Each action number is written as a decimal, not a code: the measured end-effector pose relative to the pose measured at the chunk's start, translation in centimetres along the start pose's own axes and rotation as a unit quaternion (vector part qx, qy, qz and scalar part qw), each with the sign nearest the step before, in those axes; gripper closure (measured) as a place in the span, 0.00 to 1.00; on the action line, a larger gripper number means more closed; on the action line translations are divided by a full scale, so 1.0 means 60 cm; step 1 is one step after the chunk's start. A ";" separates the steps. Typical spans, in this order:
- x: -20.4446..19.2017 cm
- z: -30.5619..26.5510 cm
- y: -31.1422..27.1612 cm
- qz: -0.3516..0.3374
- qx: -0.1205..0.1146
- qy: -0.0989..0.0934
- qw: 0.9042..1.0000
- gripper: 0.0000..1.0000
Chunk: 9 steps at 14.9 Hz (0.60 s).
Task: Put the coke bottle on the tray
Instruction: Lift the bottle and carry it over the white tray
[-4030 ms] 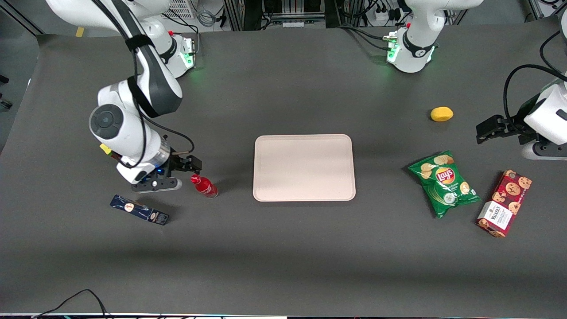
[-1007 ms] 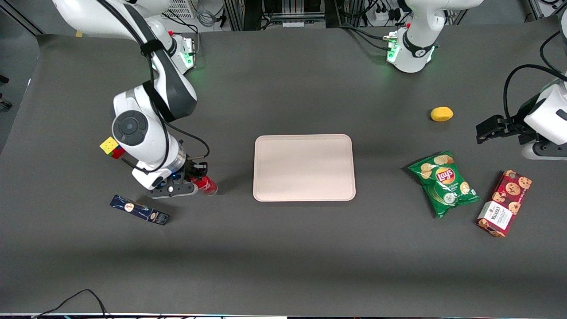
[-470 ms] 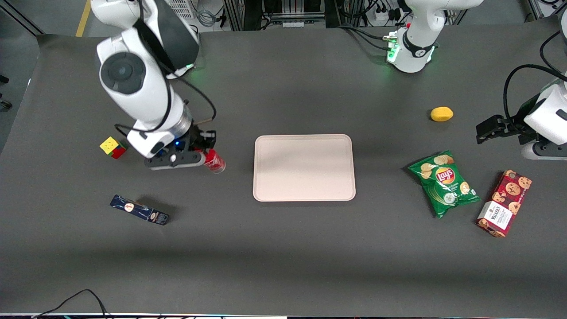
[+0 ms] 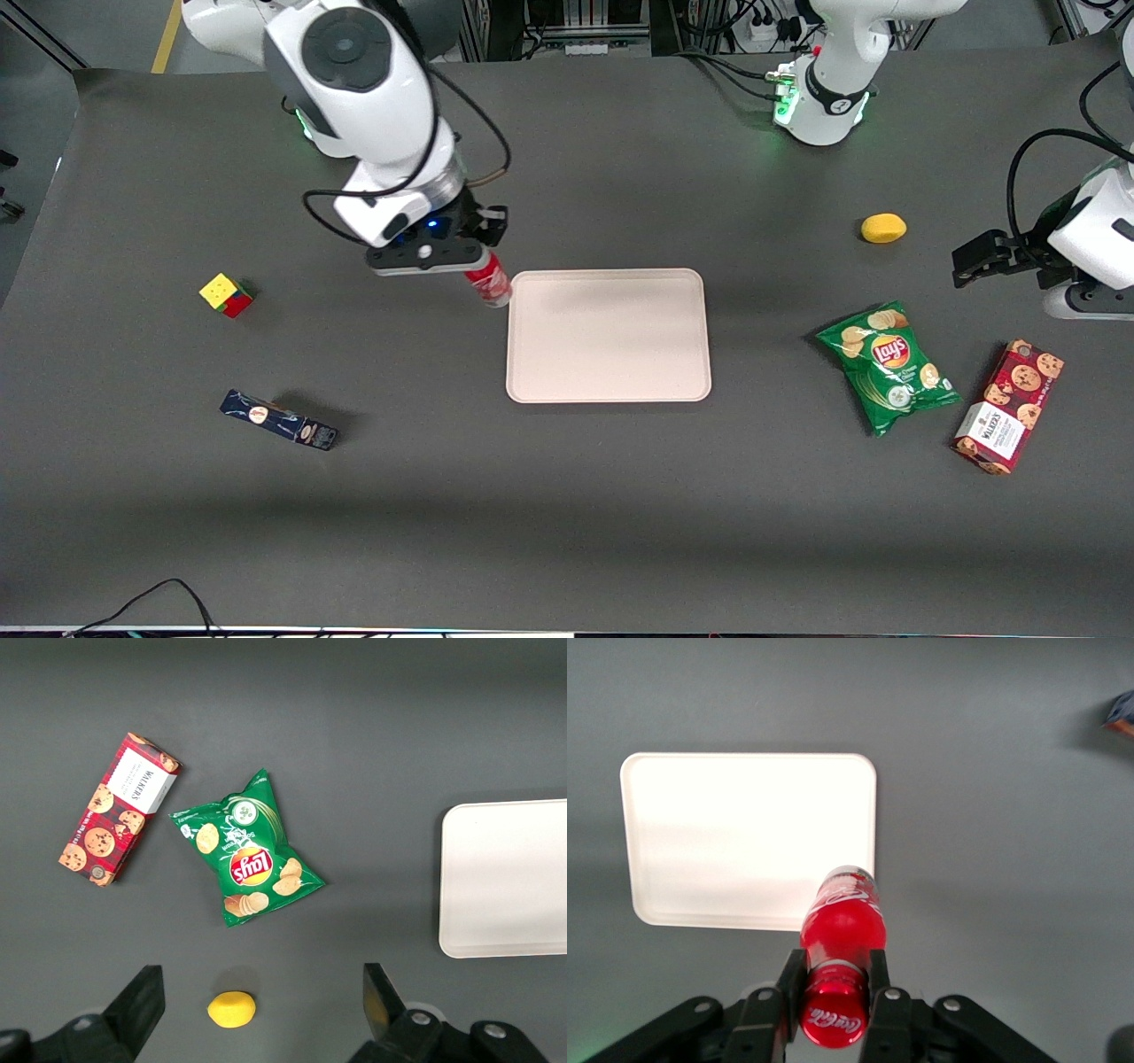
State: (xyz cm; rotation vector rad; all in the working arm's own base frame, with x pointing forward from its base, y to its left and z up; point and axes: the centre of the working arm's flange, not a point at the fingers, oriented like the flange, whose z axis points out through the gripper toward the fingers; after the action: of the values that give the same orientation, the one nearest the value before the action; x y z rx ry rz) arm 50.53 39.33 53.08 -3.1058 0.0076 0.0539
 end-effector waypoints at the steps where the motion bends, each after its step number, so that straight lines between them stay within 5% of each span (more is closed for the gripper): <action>1: -0.008 0.015 -0.021 0.003 0.000 -0.007 1.000 0.67; 4: -0.017 0.089 -0.073 0.002 -0.018 -0.030 0.999 0.67; 9: 0.010 0.230 -0.118 0.019 -0.033 -0.023 0.999 0.67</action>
State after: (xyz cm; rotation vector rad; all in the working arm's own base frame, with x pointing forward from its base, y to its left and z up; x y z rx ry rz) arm 50.69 46.87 39.52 -3.1697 0.0661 0.1309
